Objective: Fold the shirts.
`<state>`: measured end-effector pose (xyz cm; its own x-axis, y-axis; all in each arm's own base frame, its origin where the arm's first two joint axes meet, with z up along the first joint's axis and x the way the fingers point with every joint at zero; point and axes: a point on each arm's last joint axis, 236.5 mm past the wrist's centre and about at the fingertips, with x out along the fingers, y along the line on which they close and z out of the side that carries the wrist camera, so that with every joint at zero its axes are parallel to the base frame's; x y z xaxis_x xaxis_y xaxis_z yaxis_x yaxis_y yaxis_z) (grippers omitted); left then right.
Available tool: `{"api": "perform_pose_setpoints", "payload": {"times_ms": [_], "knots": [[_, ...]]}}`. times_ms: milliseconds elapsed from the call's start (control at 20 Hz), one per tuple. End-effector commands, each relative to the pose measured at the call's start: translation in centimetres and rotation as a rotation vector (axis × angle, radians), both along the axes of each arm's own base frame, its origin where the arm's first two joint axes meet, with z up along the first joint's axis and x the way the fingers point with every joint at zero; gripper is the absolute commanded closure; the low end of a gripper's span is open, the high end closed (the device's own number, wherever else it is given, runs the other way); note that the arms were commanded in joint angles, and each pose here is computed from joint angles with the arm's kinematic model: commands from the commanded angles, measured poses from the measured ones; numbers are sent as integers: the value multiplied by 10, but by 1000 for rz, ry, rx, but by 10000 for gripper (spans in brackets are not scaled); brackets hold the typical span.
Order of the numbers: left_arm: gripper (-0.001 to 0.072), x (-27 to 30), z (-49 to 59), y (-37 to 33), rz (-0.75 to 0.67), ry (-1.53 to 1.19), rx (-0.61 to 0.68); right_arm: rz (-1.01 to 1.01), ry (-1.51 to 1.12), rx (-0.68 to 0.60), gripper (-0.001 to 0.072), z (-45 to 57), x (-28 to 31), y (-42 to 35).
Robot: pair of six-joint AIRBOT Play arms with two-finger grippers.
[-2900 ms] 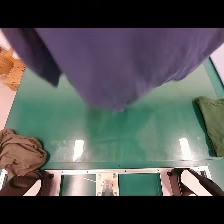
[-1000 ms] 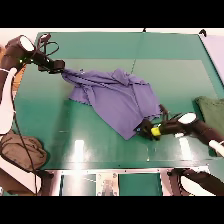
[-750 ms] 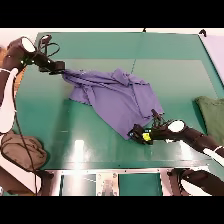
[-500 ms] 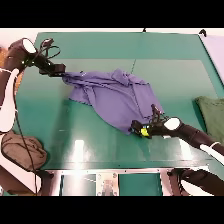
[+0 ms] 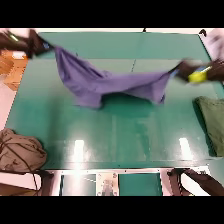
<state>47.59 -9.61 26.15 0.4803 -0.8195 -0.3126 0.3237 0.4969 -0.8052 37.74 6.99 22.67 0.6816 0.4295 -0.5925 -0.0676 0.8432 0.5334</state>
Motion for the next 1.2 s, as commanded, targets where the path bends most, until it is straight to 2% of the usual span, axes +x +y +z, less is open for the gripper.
{"api": "perform_pose_setpoints", "payload": {"times_ms": [0,100,250,350,450,600,800,1000,1150], "knots": [[683,-83,202,-5,3,-481,-334,-95,-329,-168,694,156,-38,-46],[683,-141,268,-6,70,-695,-325,-130,-518,-223,694,228,-66,-46],[683,-224,325,-20,169,-959,-228,-159,-731,-275,694,296,-111,-35],[683,-259,342,-25,275,-1093,-102,-205,-834,-323,694,320,-133,-38],[683,-269,335,-28,325,-1090,-6,-228,-845,-339,694,322,-138,-41],[683,-242,291,-26,295,-902,71,-222,-731,-315,694,287,-104,-53],[683,-167,178,-3,225,-496,83,-149,-410,-228,694,167,-16,-67],[683,-80,4,-2,160,-67,8,-63,-71,-161,694,6,70,-68],[683,-13,-136,8,226,154,41,-29,118,-115,694,-103,120,-57]]}}
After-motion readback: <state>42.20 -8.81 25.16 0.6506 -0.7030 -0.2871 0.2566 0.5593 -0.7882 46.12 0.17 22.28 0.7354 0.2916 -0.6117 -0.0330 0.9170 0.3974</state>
